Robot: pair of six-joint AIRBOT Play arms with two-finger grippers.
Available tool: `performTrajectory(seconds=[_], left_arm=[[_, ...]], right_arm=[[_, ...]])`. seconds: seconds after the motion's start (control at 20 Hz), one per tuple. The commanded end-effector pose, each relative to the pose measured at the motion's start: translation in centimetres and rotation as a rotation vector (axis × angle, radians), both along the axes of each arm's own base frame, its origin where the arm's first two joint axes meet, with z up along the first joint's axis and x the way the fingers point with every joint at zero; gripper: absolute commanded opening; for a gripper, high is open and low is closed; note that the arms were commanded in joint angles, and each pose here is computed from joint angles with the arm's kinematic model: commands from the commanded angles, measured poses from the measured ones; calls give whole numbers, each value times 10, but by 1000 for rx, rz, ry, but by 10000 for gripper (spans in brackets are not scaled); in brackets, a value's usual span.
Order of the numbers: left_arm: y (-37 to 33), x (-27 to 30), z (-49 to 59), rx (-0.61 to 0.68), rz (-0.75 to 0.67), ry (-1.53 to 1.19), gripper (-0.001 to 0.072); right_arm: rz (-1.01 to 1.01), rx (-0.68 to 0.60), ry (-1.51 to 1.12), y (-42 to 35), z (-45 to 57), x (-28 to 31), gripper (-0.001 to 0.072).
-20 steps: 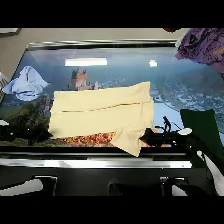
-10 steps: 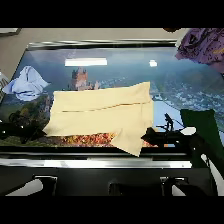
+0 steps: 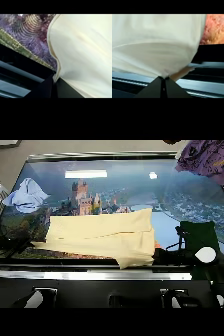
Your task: Fold the clothes and pants, and hang the long-sleeved shirts on hangers.
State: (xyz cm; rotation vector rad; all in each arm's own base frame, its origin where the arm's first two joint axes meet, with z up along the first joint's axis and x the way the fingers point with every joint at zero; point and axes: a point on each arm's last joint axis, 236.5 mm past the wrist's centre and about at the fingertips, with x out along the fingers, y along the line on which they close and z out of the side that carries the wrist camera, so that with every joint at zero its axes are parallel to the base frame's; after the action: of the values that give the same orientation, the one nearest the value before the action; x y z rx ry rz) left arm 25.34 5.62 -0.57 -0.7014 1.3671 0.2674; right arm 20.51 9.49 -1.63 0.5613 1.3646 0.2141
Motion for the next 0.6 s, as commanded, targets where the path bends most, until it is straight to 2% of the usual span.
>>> performTrajectory(seconds=[0.0, 0.2, 0.55], left_arm=[[-3, 32, 6, 71, -41, -93, 10], [-3, 71, -9, 108, -78, -102, 10], [-2, 120, -46, 120, -118, -64, 10]], right_arm=[[28, -66, -98, -13, 18, 31, 25], [130, -89, -90, -19, 11, 95, 26], [163, -83, -94, -20, -7, 204, 26]])
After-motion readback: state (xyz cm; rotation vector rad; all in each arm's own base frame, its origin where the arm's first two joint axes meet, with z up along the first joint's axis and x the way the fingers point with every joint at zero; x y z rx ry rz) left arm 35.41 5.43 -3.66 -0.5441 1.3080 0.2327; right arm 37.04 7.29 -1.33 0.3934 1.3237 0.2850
